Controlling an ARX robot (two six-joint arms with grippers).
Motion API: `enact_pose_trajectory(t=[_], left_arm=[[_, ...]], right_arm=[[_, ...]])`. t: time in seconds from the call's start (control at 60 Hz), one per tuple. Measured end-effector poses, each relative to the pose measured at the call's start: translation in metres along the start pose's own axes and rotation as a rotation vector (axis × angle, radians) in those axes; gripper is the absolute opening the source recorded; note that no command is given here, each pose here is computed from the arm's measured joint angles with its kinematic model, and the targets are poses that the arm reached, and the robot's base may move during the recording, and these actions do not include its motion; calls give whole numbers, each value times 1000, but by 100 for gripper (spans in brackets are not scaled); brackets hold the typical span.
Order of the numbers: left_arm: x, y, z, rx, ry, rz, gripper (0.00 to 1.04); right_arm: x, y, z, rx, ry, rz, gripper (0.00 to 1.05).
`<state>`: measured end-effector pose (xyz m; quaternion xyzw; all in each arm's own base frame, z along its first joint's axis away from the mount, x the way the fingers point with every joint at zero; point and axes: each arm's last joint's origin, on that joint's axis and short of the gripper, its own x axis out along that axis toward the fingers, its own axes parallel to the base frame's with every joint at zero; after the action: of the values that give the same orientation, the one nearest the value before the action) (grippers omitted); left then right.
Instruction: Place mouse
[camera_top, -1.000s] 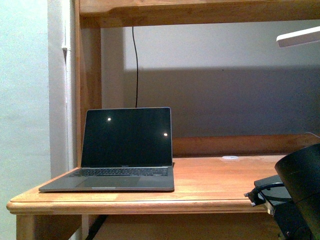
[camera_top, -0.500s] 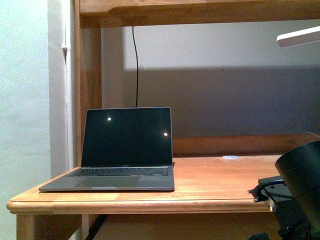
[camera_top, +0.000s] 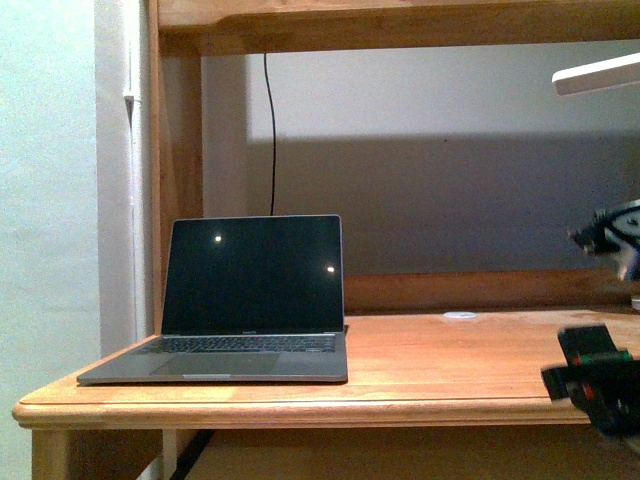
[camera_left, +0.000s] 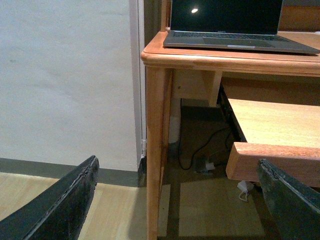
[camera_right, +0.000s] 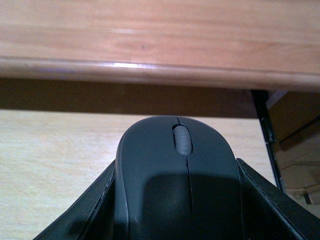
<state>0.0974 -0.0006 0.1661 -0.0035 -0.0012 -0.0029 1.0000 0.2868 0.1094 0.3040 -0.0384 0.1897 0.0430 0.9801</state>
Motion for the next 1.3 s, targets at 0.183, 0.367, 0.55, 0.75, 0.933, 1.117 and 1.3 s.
enact_pose_trajectory(t=[0.183,0.367,0.55,0.75,0.933,1.117,1.3], left_arm=[[0,0,0,0,0,0,97],[0,0,0,0,0,0,97],[0,0,0,0,0,0,97],[0,0,0,0,0,0,97],[0,0,0,0,0,0,97],[0,0,0,0,0,0,97],[0,0,0,0,0,0,97]], right_arm=[[21,32,37,-13,-21,18,59],[73,68,60,-54,9,-26,59],[112,86,77,-87,9,-91,59],[146,91,78,-117,31,-147,59],[168,95,65,-145,59,-164,59],[178,101,53,-160,82,-161,59],[180,106,53,-155,58,-166,69]])
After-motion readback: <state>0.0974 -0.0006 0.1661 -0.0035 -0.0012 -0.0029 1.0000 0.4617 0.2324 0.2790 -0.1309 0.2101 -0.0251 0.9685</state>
